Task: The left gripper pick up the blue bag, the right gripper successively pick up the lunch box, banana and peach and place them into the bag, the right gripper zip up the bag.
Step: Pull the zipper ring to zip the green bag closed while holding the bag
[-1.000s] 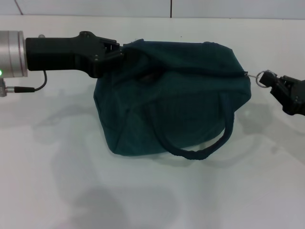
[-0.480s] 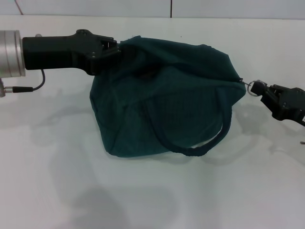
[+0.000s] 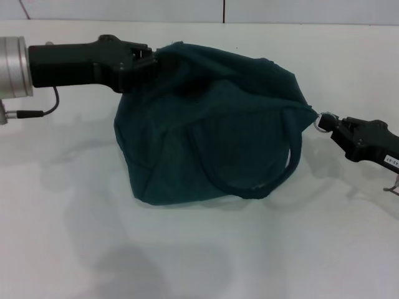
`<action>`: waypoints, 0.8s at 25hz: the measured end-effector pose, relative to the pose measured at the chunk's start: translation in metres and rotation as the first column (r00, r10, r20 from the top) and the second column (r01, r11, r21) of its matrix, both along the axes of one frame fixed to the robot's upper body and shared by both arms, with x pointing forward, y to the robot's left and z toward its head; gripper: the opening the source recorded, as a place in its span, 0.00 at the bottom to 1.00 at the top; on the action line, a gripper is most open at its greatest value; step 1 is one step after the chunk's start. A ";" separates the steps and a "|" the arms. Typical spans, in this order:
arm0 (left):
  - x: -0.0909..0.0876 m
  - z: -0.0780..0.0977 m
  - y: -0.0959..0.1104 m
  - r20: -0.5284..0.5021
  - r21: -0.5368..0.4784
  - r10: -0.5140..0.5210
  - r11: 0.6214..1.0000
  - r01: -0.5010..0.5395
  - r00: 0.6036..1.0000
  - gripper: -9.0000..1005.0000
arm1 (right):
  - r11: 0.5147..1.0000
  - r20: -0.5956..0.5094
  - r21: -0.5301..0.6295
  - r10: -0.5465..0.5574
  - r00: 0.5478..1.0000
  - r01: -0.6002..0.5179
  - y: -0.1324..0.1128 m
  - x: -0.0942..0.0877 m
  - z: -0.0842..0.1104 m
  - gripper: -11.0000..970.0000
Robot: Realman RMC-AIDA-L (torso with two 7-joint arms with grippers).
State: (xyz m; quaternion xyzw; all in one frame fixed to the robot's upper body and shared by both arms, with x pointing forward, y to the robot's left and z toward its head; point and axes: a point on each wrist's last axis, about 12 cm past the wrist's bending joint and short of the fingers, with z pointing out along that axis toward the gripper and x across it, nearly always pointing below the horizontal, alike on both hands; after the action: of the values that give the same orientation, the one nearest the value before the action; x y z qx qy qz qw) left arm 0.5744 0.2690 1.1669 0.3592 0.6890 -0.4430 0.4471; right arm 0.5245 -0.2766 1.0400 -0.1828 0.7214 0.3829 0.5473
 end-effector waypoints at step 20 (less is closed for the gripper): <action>0.005 0.012 -0.004 -0.022 -0.072 0.012 0.997 -0.013 1.000 0.13 | 0.999 0.036 0.031 0.033 0.999 -0.034 0.003 -0.001 0.006 0.06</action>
State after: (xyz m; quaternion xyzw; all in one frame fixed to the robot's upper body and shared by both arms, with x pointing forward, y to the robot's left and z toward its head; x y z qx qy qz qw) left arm 0.5794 0.2646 1.1788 0.3338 0.6796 -0.4685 0.4552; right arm 0.5231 -0.2737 1.0465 -0.1930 0.7024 0.4000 0.5563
